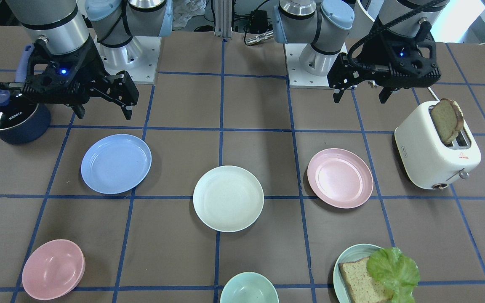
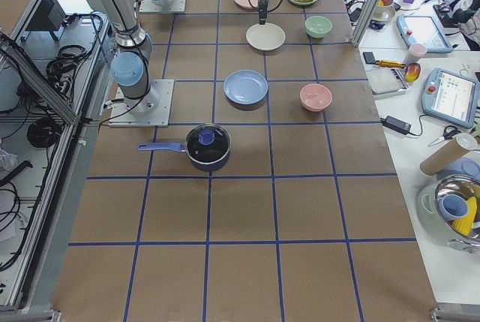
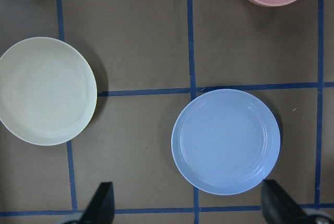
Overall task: Stack three plates with pink and blue
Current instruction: 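Move the right gripper from the pink bowl toward the light blue plate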
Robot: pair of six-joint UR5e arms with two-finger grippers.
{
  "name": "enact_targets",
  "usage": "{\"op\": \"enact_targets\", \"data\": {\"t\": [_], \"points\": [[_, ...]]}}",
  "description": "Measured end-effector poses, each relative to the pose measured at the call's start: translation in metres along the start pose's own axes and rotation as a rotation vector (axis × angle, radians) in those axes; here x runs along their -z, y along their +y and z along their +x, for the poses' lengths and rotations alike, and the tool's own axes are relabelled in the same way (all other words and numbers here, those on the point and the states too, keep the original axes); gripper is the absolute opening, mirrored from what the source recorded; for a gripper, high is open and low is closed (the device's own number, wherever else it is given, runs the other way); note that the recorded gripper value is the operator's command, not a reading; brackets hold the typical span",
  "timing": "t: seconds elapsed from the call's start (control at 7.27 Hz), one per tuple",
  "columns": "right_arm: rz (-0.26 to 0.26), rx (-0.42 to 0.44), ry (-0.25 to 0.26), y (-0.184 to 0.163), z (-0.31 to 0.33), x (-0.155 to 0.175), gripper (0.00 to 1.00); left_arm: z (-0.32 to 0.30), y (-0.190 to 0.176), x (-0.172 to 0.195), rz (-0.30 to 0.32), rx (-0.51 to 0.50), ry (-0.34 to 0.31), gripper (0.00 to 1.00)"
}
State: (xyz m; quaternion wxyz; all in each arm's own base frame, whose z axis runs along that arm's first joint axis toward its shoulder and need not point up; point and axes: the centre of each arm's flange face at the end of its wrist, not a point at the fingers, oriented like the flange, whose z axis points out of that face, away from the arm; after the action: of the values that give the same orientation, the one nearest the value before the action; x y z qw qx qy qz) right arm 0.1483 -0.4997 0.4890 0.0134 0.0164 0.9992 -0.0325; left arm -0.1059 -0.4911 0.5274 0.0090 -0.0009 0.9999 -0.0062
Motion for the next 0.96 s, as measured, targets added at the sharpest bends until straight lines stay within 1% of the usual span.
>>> {"op": "enact_targets", "data": {"t": [0.55, 0.96], "points": [[-0.001, 0.0, 0.001, -0.0003, 0.0001, -0.0005, 1.0, -0.0006, -0.0032, 0.0014, 0.029, -0.005, -0.002, 1.0], [0.002, -0.003, 0.003, -0.0013, 0.0022, 0.0007, 1.0, -0.0002, -0.0029, 0.0014, 0.033, -0.006, -0.002, 1.0]]}}
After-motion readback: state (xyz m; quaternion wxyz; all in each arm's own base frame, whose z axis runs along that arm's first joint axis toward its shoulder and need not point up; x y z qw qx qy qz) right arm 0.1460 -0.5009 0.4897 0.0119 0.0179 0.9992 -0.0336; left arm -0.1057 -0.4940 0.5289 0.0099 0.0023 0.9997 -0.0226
